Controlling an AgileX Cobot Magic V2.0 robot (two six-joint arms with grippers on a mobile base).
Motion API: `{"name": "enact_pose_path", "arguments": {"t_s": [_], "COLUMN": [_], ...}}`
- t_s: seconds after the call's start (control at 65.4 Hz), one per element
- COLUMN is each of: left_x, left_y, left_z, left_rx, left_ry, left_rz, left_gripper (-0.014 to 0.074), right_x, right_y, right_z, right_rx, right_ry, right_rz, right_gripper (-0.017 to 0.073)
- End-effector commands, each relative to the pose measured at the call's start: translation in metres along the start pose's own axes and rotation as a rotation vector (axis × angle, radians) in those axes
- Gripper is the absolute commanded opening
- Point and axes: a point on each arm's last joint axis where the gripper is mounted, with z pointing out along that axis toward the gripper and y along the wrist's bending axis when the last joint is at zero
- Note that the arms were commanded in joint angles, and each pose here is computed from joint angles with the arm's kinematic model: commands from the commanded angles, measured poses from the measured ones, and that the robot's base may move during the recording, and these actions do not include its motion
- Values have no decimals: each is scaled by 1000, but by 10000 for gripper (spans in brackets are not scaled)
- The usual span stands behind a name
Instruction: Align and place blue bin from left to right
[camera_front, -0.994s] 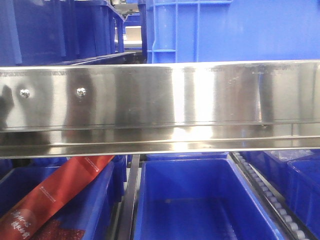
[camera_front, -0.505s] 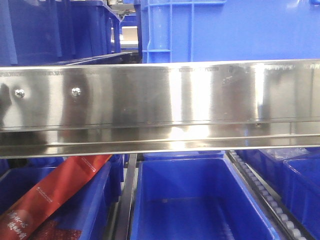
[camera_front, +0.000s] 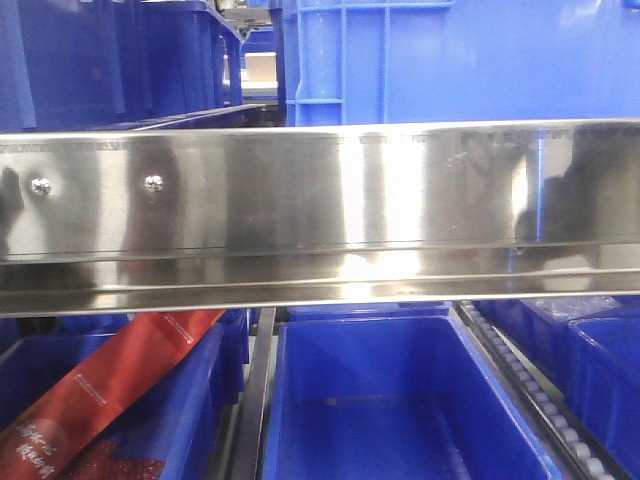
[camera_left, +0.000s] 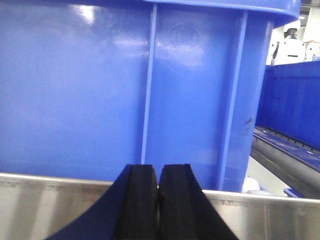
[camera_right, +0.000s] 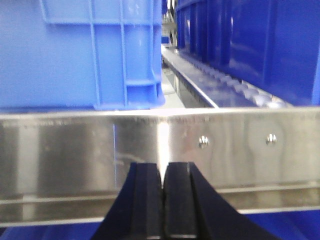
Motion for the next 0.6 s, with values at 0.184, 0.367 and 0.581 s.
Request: {"name": "enact_pose_path", "arguments": {"t_s": [0.184, 0.367, 0.581], "left_x": [-3, -3, -3], "left_y": [0, 0, 0], "left_z": [-1, -1, -1], "left_rx": [-2, -2, -2], "left_ry": [-26, -26, -26], "left_rz": [1, 1, 1], "left_gripper": [13, 13, 13], "right_x": [-4, -8, -8], "right_y": [0, -1, -1], "right_z": [-1, -1, -1], "right_rx": [5, 8, 8], "right_ry": [-45, -92, -92], "right_rz": [4, 5, 5], "right_gripper": [-79, -79, -79]}}
